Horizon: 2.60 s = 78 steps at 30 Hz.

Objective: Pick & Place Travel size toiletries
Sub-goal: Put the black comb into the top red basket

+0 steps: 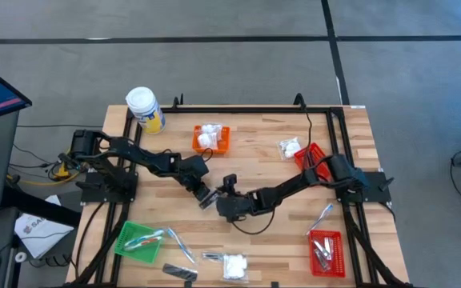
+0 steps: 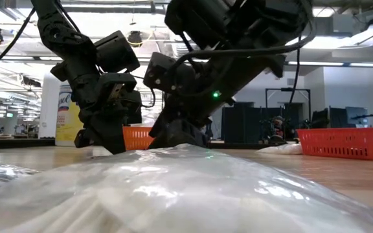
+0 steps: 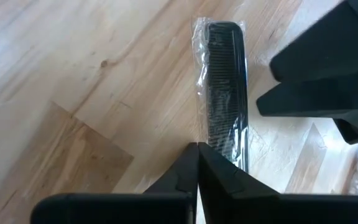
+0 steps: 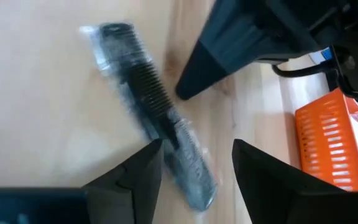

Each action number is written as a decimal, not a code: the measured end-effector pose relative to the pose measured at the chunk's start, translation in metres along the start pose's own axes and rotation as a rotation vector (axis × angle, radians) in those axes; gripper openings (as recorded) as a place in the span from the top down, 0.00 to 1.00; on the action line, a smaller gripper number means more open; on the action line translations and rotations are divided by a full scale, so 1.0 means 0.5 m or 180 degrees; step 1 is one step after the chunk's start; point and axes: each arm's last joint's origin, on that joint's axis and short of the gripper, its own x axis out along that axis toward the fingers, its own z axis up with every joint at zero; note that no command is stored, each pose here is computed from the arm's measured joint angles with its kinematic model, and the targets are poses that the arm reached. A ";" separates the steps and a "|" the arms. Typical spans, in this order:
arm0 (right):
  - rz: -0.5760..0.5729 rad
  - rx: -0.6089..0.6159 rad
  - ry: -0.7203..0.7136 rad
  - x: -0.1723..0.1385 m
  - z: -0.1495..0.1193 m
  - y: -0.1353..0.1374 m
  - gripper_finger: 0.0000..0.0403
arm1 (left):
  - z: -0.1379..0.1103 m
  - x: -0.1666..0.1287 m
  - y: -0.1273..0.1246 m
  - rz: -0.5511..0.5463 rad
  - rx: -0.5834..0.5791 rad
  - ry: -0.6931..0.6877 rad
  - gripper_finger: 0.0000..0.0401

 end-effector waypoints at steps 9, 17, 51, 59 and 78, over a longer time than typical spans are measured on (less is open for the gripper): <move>0.0067 0.0532 0.0120 -0.013 0.012 0.006 0.65 | 0.008 -0.004 0.007 -0.0014 0.0027 -0.0046 1.00; 0.0330 0.1025 0.0279 -0.019 0.047 -0.020 0.97 | 0.010 -0.029 -0.005 0.0026 0.0215 -0.0264 1.00; 0.0244 0.2674 -0.0138 -0.034 0.007 -0.006 1.00 | -0.057 -0.090 -0.101 -0.0022 0.0714 -0.1730 1.00; 0.0219 0.2798 -0.0118 -0.029 0.005 -0.013 1.00 | -0.071 -0.046 -0.084 -0.0090 0.0420 -0.1287 0.94; 0.0170 0.2870 -0.0076 -0.014 -0.004 -0.021 1.00 | -0.106 -0.003 -0.133 -0.0678 0.0891 -0.0400 0.93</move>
